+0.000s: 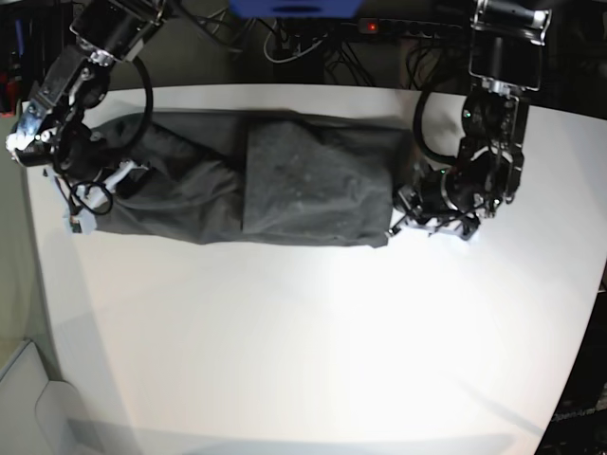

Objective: Layout the t-shirt on the table in an organized manner, then fold the t-shirt properly
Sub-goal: 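Grasp both strip ends, right gripper at its end, left at the other, then lift the strip end with the right gripper and fold it onto the middle, then press and adjust the folded bundle with the right gripper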

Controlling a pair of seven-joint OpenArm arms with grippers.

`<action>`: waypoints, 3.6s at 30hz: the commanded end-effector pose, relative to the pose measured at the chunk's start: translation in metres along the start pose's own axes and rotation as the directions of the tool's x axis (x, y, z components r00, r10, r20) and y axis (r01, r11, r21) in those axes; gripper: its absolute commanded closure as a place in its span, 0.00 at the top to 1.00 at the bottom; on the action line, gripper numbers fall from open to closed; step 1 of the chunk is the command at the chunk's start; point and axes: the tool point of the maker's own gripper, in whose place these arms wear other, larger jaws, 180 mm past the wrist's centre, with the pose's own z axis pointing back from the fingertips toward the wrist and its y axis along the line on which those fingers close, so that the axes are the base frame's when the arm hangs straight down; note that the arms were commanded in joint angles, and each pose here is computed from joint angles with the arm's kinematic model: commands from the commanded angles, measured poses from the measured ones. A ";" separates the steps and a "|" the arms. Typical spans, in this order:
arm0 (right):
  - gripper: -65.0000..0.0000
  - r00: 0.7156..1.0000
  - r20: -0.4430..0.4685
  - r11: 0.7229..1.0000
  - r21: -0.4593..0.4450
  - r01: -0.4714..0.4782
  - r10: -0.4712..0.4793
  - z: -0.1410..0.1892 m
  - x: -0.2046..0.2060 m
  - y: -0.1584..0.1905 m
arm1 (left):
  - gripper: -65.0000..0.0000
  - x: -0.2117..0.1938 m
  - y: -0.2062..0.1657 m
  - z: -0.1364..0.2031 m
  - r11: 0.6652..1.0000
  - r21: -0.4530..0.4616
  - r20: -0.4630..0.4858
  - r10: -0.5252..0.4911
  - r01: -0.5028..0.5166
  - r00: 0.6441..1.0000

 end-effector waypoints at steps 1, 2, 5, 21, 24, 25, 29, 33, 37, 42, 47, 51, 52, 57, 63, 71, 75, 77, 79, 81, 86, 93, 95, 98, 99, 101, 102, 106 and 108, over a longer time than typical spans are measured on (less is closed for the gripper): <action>0.00 0.998 0.062 1.000 -0.007 -0.026 0.026 0.008 0.019 0.002 | 0.00 -0.014 0.005 -0.005 0.999 0.032 -0.047 0.028 -0.026 0.999; 0.00 0.996 0.078 0.999 -0.008 -0.045 0.045 0.011 0.025 0.006 | 0.00 -0.016 0.003 -0.006 0.999 0.029 -0.053 0.031 -0.030 0.998; 0.00 0.989 0.121 0.997 -0.010 -0.083 0.083 0.022 0.035 0.023 | 0.00 -0.018 0.001 -0.007 0.999 0.024 -0.056 0.033 -0.032 0.998; 0.00 0.852 0.335 0.815 0.293 -0.500 0.403 0.038 0.077 0.224 | 0.00 -0.016 0.000 -0.005 0.999 0.017 -0.053 0.038 -0.037 0.998; 0.00 0.819 0.364 0.762 0.328 -0.558 0.443 0.041 0.075 0.250 | 0.00 -0.016 -0.001 -0.005 0.999 0.015 -0.052 0.039 -0.039 0.998; 0.00 0.808 0.376 0.745 0.337 -0.576 0.454 0.043 0.075 0.258 | 0.00 -0.015 -0.002 -0.004 0.999 0.011 -0.050 0.037 -0.037 0.998; 0.00 0.787 0.379 0.697 0.375 -0.611 0.486 0.036 0.075 0.278 | 0.00 -0.011 -0.012 0.002 1.000 -0.017 -0.028 0.018 -0.019 0.999; 0.00 0.804 0.378 0.689 0.420 -0.591 0.460 0.022 0.073 0.287 | 0.00 -0.007 -0.020 0.011 0.999 -0.043 -0.004 -0.003 0.003 1.000; 0.00 0.801 0.380 0.669 0.443 -0.597 0.463 0.015 0.073 0.297 | 0.00 -0.004 -0.023 0.016 0.998 -0.059 0.007 0.003 -0.003 1.000; 0.00 0.766 0.401 0.604 0.471 -0.642 0.502 0.021 0.063 0.321 | 0.01 0.009 -0.009 0.026 0.996 -0.063 0.047 0.068 -0.065 0.997; 0.00 0.730 0.426 0.540 0.492 -0.683 0.535 0.027 0.054 0.343 | 0.01 0.015 -0.001 0.029 0.994 -0.060 0.062 0.099 -0.095 0.993; 0.00 0.721 0.417 0.512 0.513 -0.689 0.553 0.025 0.045 0.351 | 0.01 0.016 0.015 0.031 0.989 -0.045 0.071 0.140 -0.138 0.988; 0.00 0.724 0.408 0.512 0.518 -0.685 0.556 0.022 0.044 0.351 | 0.01 0.017 0.016 0.032 0.989 -0.045 0.073 0.144 -0.141 0.987; 0.00 0.736 0.360 0.509 0.548 -0.664 0.573 0.008 0.032 0.351 | 0.01 0.012 0.022 0.030 0.989 -0.033 0.066 0.148 -0.146 0.987; 0.02 0.727 0.364 0.493 0.553 -0.672 0.582 0.009 0.029 0.355 | 0.01 0.016 0.028 0.034 0.986 -0.031 0.081 0.167 -0.165 0.983; 0.38 0.670 0.403 0.398 0.574 -0.716 0.624 0.022 0.011 0.381 | 0.01 0.038 0.050 0.048 0.966 -0.039 0.146 0.258 -0.255 0.955; 0.54 0.631 0.444 0.346 0.567 -0.747 0.636 0.033 0.009 0.395 | 0.01 0.047 0.058 0.054 0.958 -0.043 0.172 0.288 -0.285 0.942; 0.58 0.620 0.475 0.341 0.548 -0.764 0.625 0.042 0.016 0.397 | 0.01 0.049 0.060 0.055 0.956 -0.045 0.177 0.294 -0.291 0.939; 0.59 0.612 0.505 0.348 0.523 -0.778 0.608 0.050 0.027 0.396 | 0.01 0.052 0.064 0.057 0.951 -0.047 0.186 0.308 -0.305 0.933; 0.59 0.620 0.524 0.390 0.489 -0.780 0.584 0.055 0.044 0.386 | 0.01 0.051 0.075 0.060 0.944 -0.037 0.195 0.330 -0.329 0.924; 0.59 0.649 0.527 0.519 0.394 -0.759 0.549 0.053 0.084 0.340 | 0.01 0.066 0.084 0.078 0.947 -0.039 0.250 0.319 -0.320 0.914; 0.59 0.686 0.414 0.608 0.324 -0.725 0.598 0.028 0.080 0.272 | 0.01 0.053 0.106 0.083 0.951 0.018 0.249 0.293 -0.307 0.923; 0.59 0.710 0.371 0.636 0.318 -0.703 0.599 0.022 0.073 0.255 | 0.01 0.049 0.111 0.083 0.951 0.033 0.244 0.289 -0.306 0.926; 0.62 0.742 0.332 0.673 0.314 -0.669 0.582 0.018 0.067 0.240 | 0.01 0.044 0.114 0.081 0.952 0.049 0.232 0.283 -0.302 0.931; 0.64 0.754 0.322 0.687 0.312 -0.656 0.573 0.016 0.066 0.234 | 0.01 0.044 0.115 0.081 0.953 0.051 0.233 0.280 -0.300 0.931; 0.67 0.767 0.310 0.704 0.309 -0.640 0.561 0.014 0.065 0.228 | 0.01 0.044 0.114 0.081 0.953 0.050 0.234 0.279 -0.298 0.931; 0.67 0.771 0.304 0.707 0.312 -0.635 0.559 0.012 0.063 0.227 | 0.01 0.046 0.113 0.082 0.954 0.046 0.236 0.278 -0.296 0.931; 0.67 0.790 0.262 0.711 0.343 -0.613 0.555 0.000 0.053 0.225 | 0.01 0.045 0.110 0.081 0.954 0.038 0.234 0.281 -0.298 0.931; 0.67 0.794 0.251 0.711 0.354 -0.608 0.554 -0.003 0.049 0.226 | 0.01 0.045 0.110 0.080 0.953 0.039 0.232 0.285 -0.301 0.930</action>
